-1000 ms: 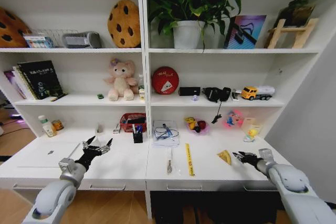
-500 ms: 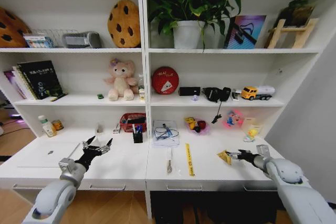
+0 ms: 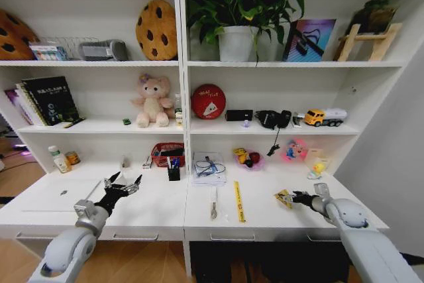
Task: Organize the objects on the table.
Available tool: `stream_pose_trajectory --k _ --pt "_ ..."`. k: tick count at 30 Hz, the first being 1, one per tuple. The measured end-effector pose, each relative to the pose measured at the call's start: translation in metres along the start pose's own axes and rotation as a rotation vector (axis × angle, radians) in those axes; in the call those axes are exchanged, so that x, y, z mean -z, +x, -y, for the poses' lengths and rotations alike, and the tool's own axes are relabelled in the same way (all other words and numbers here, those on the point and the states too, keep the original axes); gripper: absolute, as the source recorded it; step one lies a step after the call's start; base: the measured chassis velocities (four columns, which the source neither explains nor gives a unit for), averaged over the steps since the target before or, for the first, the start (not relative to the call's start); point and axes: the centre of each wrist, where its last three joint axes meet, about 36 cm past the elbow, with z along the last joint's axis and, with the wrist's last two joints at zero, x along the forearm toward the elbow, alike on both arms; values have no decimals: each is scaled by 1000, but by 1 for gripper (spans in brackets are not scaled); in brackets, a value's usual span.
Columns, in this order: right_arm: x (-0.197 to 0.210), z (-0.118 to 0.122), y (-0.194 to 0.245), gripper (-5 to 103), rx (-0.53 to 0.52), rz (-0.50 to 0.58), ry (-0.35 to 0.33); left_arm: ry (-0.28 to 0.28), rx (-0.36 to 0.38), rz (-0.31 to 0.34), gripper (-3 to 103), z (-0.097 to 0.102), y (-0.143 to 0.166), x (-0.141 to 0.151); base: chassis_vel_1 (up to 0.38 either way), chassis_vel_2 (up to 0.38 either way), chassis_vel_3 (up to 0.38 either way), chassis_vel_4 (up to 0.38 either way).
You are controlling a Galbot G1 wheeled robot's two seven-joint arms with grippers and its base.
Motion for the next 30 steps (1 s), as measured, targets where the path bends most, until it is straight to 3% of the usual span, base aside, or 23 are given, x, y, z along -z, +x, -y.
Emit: stream_pose_trajectory --k 1,3,5,7,8,15,18,21,24,26,28,29,30 --pt "0 0 0 81 0 0 0 0 0 0 100 0 0 0 0 0 0 0" --pt "-2 -1 -3 68 0 -7 -1 0 0 0 100 0 0 0 0 0 0 0" --pt "-2 -2 -4 68 1 -9 2 0 0 0 100 0 0 0 0 0 0 0" --pt "-2 -5 -6 57 2 -11 6 0 0 0 100 0 0 0 0 0 0 0" --pt "-2 -5 -6 57 2 -11 6 0 0 0 100 0 0 0 0 0 0 0" --pt "-2 -10 -11 25 4 -16 8 0 0 0 100 0 0 0 0 0 0 0" --pt "-2 -10 -11 19 0 -17 13 0 0 0 100 0 0 0 0 0 0 0" --pt "2 -15 -7 7 -31 4 47 0 0 0 100 0 0 0 0 0 0 0" --pt "6 -16 -1 4 -56 28 85 0 0 0 100 0 0 0 0 0 0 0" --pt "15 -20 9 3 -84 93 158 0 0 0 100 0 0 0 0 0 0 0" --pt "18 -21 11 3 -86 124 182 0 0 0 100 0 0 0 0 0 0 0" --pt "25 -21 12 3 -80 191 232 0 0 0 100 0 0 0 0 0 0 0" --pt "25 -21 12 3 -80 191 232 0 0 0 100 0 0 0 0 0 0 0"
